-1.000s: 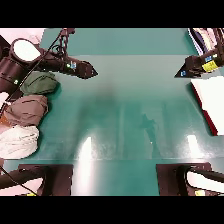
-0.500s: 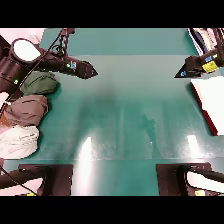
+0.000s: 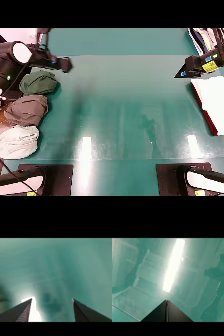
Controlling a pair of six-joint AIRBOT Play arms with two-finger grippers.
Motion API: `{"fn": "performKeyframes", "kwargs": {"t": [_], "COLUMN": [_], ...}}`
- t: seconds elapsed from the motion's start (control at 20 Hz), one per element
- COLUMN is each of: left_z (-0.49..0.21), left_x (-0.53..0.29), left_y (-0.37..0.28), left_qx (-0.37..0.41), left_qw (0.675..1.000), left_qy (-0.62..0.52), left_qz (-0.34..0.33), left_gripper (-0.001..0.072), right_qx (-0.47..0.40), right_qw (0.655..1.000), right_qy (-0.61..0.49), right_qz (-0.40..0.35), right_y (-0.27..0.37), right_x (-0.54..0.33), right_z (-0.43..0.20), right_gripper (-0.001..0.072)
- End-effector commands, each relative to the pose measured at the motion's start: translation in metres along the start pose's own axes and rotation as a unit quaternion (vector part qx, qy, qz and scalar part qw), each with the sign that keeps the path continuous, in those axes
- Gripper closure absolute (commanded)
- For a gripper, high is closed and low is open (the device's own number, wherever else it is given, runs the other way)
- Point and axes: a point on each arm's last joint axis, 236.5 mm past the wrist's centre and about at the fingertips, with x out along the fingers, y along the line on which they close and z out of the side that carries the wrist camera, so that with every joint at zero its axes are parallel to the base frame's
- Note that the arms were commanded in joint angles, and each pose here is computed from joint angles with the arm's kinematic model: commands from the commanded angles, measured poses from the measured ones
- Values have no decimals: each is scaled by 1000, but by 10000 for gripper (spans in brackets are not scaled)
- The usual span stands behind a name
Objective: Fold the shirts.
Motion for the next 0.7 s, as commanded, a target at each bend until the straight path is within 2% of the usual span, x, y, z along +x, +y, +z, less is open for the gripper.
{"fn": "performKeyframes", "kwargs": {"t": [0.0,0.25,0.45,0.5,0.6,0.65], "left_z": [-25,-82,-104,-100,-92,-86], "left_x": [18,65,88,89,84,79], "left_y": [116,176,182,181,179,177], "left_qx": [-32,-76,-82,-84,-88,-93], "left_qw": [990,979,976,977,978,978], "left_qy": [32,102,128,121,116,114], "left_qz": [133,158,155,153,149,146], "left_gripper": [81,81,83,112,666,679], "right_qx": [0,0,8,8,8,8], "right_qw": [1000,1000,1000,1000,1000,1000], "right_qy": [-1,0,1,1,-1,-1], "right_qz": [0,1,1,1,1,1], "right_y": [0,1,1,1,1,1], "right_x": [0,0,0,0,0,0], "right_z": [0,0,0,0,0,0], "right_gripper": [690,690,690,690,690,690]}}
